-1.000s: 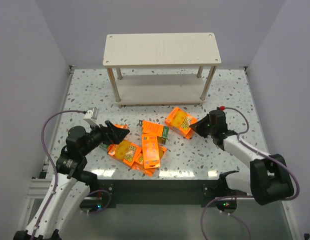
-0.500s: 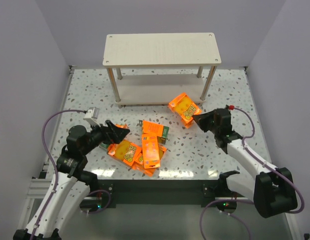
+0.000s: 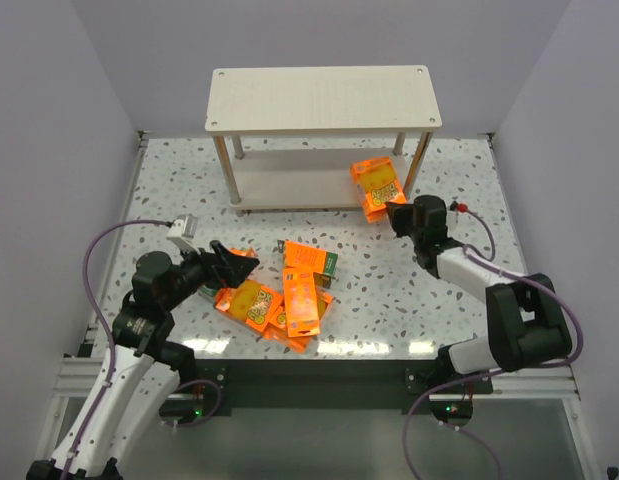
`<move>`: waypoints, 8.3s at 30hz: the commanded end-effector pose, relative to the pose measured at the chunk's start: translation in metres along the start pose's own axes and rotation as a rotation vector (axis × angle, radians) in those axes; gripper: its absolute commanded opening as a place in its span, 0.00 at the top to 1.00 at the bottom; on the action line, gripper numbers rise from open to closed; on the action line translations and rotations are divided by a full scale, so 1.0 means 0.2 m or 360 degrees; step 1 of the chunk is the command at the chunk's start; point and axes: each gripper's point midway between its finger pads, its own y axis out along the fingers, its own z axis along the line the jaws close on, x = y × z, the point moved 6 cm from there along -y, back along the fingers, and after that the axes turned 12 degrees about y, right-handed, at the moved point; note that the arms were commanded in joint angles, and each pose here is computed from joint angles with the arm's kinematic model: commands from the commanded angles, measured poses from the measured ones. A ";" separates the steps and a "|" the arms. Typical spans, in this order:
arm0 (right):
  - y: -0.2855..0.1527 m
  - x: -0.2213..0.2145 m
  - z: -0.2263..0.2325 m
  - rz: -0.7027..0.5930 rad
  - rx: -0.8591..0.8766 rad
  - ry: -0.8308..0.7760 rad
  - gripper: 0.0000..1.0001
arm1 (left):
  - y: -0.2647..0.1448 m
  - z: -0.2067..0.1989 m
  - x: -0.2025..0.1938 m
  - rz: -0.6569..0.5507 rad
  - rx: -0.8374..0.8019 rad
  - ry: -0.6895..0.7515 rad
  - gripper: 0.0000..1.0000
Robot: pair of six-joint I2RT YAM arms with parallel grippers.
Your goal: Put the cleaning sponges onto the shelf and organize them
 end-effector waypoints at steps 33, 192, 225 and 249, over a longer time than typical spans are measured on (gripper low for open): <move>0.36 -0.18 0.14 -0.0558 0.0020 0.0195 1.00 | -0.01 -0.04 0.08 -0.0053 -0.0036 0.0021 0.00; -0.94 -0.35 -0.43 0.0746 -0.0180 -0.1769 0.01 | 0.51 -0.33 -0.29 0.0941 0.0181 0.0776 0.22; -0.96 -0.34 -0.35 0.0715 -0.0115 -0.1800 0.01 | 0.50 -0.34 0.21 0.0342 0.0604 0.0705 1.00; -0.96 -0.30 -0.36 0.0700 -0.0096 -0.1836 0.01 | 0.44 -0.38 1.41 -0.0539 0.0876 0.0703 1.00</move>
